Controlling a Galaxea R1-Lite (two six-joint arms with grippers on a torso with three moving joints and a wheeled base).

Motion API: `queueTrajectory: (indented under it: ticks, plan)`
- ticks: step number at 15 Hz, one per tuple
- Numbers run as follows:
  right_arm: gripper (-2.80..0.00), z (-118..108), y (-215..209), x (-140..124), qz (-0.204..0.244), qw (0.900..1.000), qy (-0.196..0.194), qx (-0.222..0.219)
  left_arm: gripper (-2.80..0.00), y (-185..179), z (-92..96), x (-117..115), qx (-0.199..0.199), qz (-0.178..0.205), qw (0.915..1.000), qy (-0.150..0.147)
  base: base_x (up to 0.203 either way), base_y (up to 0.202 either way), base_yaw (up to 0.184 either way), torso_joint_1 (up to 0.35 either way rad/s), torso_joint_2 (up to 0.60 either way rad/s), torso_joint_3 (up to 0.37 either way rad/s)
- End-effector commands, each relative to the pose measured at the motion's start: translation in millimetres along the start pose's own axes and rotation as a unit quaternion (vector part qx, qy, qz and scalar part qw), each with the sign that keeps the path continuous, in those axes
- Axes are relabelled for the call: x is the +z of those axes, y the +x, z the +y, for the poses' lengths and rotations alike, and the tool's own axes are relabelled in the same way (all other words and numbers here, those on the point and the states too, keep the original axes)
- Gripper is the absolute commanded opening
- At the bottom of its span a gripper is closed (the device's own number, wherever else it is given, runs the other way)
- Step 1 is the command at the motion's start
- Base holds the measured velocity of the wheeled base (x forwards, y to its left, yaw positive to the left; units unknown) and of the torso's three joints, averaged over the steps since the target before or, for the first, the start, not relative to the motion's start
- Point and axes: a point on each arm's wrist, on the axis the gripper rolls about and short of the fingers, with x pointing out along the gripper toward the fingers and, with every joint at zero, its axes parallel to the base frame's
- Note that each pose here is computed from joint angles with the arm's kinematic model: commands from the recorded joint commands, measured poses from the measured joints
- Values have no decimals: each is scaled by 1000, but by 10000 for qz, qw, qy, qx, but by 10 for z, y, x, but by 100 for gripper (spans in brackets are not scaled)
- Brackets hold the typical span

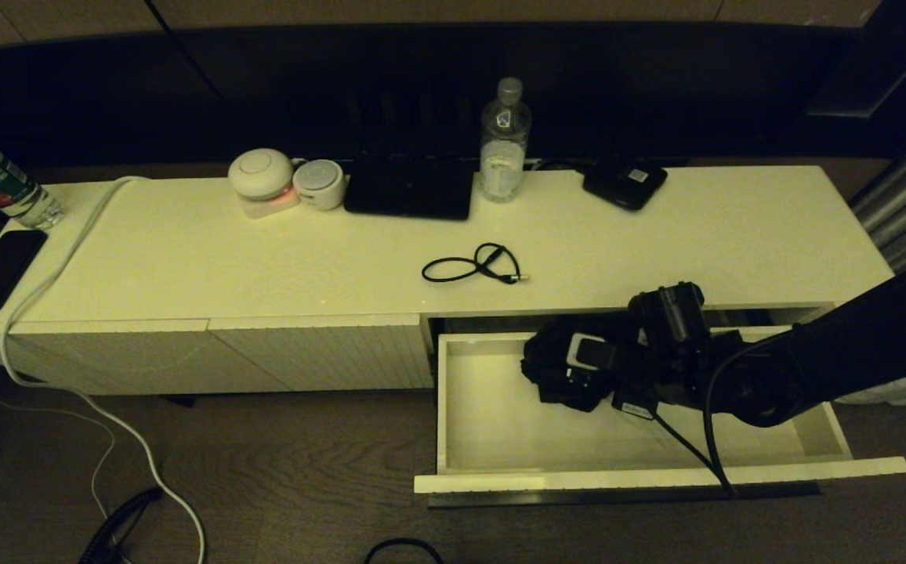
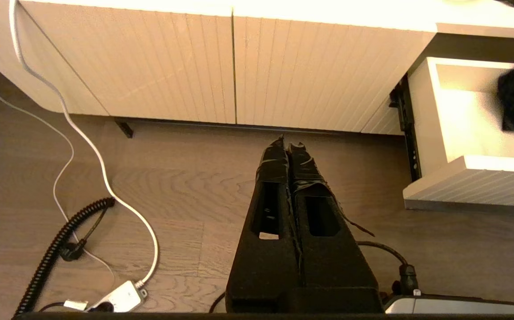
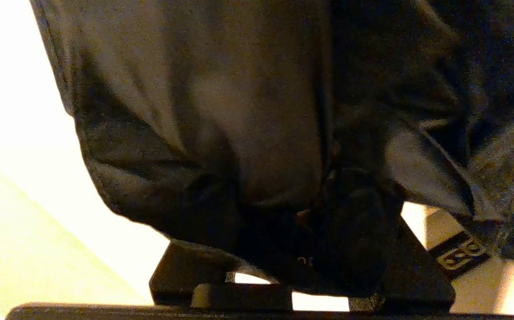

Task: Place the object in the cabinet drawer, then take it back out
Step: Put the umbrella in the drawer

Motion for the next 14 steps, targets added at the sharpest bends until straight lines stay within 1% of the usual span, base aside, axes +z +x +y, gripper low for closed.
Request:
queueTrajectory:
  ticks: [1, 6, 8, 9, 10, 11, 13, 14]
  plan:
    - [-280, 82, 157, -115, 180, 9997, -82, 121, -280, -1, 0, 0, 4, -10, 10000, -4, 0, 0, 0, 0, 0, 0]
    - [-280, 151, 205, -163, 76, 9998, -116, 149, -280, -1, 0, 0, 4, -10, 10000, -4, 0, 0, 0, 0, 0, 0]
    - [-280, 163, 184, -172, 70, 9996, -211, 164, -280, -1, 0, 0, 4, -10, 10000, -4, 0, 0, 0, 0, 0, 0]
    - [-280, 165, 149, -177, 32, 9993, -327, 185, -280, -1, 0, 0, 4, -10, 10000, -4, 0, 0, 0, 0, 0, 0]
    - [-31, 161, 128, -176, -52, 9992, -336, 211, -280, -1, 0, 0, 4, -10, 10000, -4, 0, 0, 0, 0, 0, 0]
    - [0, 147, 98, -173, -89, 9993, -329, 183, -280, -1, 0, 0, 4, -10, 10000, -4, 0, 0, 0, 0, 0, 0]
    - [0, 116, 22, -169, -163, 9993, -309, 144, -280, -1, 0, 0, 4, -10, 10000, -4, 0, 0, 0, 0, 0, 0]
    - [0, 55, -97, -152, -292, 9991, -297, 60, -280, -1, 0, 0, 4, -10, 10000, -4, 0, 0, 0, 0, 0, 0]
